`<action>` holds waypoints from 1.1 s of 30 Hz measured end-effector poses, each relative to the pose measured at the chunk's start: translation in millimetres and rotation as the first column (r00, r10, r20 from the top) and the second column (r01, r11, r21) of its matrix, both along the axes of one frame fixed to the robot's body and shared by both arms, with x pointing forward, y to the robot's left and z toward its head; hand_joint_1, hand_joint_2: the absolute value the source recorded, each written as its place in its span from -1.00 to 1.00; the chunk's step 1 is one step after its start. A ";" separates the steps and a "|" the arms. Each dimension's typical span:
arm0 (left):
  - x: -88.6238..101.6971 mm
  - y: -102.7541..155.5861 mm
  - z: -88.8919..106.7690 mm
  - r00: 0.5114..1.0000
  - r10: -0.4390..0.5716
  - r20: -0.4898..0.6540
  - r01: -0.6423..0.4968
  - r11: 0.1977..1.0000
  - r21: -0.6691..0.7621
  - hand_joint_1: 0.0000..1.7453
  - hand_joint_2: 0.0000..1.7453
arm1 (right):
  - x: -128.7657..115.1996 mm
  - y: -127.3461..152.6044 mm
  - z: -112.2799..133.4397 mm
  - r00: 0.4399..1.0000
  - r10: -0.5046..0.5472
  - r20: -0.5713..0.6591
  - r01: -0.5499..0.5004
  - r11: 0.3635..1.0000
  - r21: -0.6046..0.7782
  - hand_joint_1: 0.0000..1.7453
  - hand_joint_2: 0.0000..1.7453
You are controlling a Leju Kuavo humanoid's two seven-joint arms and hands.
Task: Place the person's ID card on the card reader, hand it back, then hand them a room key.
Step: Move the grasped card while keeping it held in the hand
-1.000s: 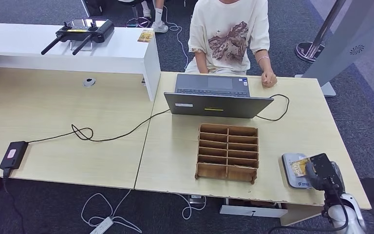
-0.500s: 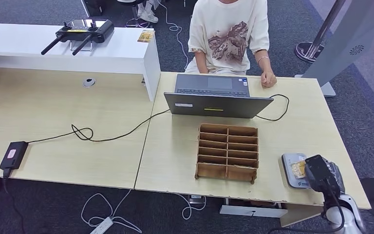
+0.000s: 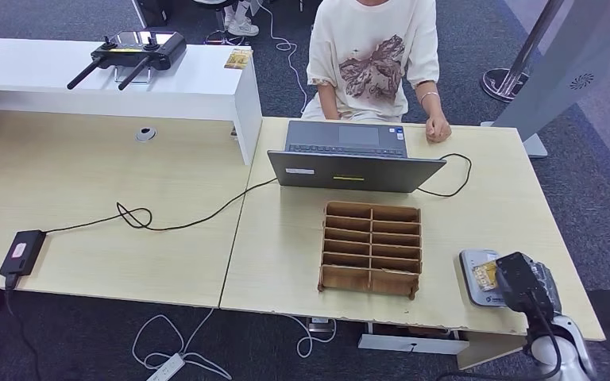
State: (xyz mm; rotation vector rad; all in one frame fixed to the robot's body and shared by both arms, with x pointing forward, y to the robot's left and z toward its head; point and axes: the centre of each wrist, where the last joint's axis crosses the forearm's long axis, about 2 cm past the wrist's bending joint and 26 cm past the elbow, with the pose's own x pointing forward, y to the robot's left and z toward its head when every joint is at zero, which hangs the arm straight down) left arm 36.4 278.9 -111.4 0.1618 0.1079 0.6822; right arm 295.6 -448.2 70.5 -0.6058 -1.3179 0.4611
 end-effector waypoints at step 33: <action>-0.1 -0.1 0.0 1.000 0.000 0.008 0.000 1.000 0.010 -1.00 -1.00 | 11.7 18.1 59.5 0.902 -0.009 0.432 -0.043 0.993 0.109 1.00 1.00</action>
